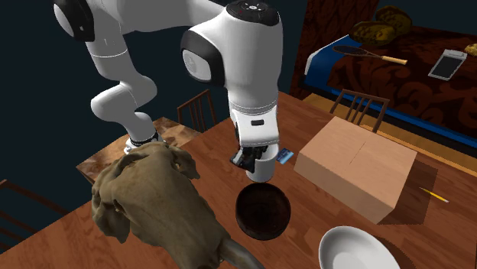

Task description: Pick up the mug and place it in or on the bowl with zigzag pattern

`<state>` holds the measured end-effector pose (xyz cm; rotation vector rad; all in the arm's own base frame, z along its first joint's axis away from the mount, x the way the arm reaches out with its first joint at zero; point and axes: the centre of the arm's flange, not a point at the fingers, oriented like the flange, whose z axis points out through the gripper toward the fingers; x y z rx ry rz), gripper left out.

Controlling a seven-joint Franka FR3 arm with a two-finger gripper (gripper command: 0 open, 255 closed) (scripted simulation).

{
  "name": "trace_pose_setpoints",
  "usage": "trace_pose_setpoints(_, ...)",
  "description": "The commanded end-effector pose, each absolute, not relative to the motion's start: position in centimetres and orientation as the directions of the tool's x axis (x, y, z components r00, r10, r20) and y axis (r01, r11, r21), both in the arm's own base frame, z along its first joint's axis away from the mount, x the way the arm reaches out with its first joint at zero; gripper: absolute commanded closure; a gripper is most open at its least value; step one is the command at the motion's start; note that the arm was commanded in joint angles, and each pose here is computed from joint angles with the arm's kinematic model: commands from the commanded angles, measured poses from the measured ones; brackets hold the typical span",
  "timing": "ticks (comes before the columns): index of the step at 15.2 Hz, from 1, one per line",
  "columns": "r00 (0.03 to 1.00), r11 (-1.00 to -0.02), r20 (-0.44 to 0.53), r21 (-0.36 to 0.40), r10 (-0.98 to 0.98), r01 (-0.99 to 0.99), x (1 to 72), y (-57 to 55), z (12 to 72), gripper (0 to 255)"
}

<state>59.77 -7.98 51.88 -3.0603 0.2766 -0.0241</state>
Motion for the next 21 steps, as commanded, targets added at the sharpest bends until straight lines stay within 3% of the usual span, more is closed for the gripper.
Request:
trace_pose_setpoints(1,0.984,-0.982,0.010,-0.070,-0.179,-0.178,62.1,-9.4,52.2,255)
trace_pose_setpoints(21,0.984,-0.982,0.010,-0.070,-0.179,-0.178,64.1,-10.6,43.0,255)
